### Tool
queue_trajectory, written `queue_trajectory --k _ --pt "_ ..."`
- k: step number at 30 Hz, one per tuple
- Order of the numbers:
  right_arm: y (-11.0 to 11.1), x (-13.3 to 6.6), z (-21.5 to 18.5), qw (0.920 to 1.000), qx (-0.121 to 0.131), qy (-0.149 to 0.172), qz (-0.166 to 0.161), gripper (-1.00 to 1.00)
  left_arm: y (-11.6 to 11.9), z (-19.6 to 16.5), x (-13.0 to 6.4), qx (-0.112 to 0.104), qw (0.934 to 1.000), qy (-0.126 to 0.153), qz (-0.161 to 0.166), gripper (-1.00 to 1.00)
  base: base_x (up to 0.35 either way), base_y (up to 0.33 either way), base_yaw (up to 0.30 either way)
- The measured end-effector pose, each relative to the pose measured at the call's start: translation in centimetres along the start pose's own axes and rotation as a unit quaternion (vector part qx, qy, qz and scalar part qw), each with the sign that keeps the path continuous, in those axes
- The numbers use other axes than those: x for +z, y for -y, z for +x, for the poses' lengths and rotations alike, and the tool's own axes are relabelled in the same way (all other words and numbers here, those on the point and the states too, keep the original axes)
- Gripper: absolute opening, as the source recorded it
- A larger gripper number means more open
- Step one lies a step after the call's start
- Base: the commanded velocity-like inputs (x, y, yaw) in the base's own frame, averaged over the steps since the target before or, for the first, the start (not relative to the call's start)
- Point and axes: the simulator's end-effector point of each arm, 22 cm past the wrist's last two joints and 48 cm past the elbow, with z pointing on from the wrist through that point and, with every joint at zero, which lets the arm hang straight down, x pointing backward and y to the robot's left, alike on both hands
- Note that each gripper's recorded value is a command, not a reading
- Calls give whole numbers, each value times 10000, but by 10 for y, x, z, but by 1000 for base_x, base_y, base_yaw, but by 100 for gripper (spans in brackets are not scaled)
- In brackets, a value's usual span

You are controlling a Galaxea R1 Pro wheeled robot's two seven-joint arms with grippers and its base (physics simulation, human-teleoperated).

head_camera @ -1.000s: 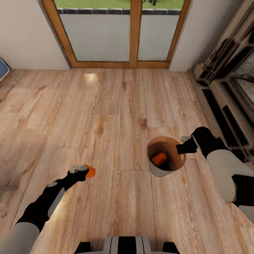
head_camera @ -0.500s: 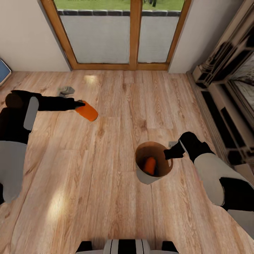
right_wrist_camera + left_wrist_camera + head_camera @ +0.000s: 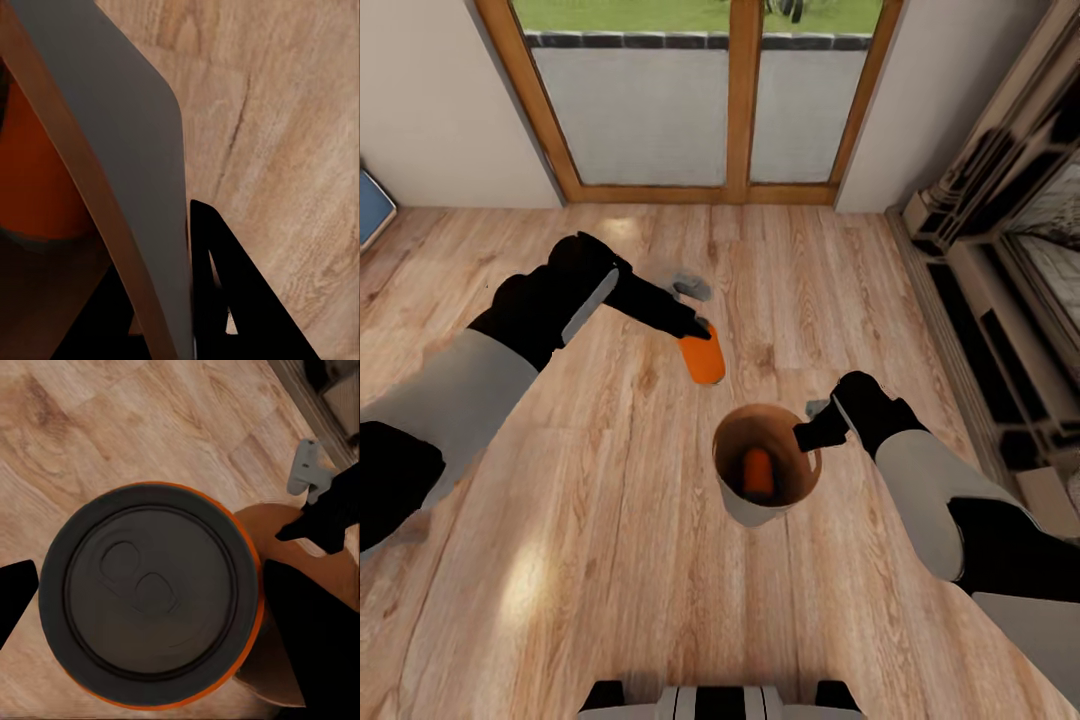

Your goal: Put the three can of soda from the living room inside the tash can in the kitchen.

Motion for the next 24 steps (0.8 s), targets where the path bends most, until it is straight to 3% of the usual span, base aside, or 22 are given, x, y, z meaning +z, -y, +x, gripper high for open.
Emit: queue_trajectory --k 3,7,11,15,18,24 --pt "-12 -15 -15 9998 43 136 -158 -100 15 -5 3 101 9999 -46 68 -100 0 0 0" --pt "-32 -21 -24 9996 -259 113 -49 -100 46 -12 15 211 9992 -72 323 -100 0 0 0" --pt "-58 -20 -28 9991 -161 137 -358 -100 57 -5 26 210 9989 -138 408 -100 0 0 0" --pt "-54 -24 -35 9992 -347 176 -97 -100 68 24 50 90 9979 -339 535 -100 0 0 0" --pt "-57 -29 -40 9991 -324 228 -142 -100 76 48 70 213 9967 -640 459 -100 0 0 0" --pt "-58 -34 -47 9989 -357 280 -110 -100 81 78 87 266 9944 -929 421 -100 0 0 0"
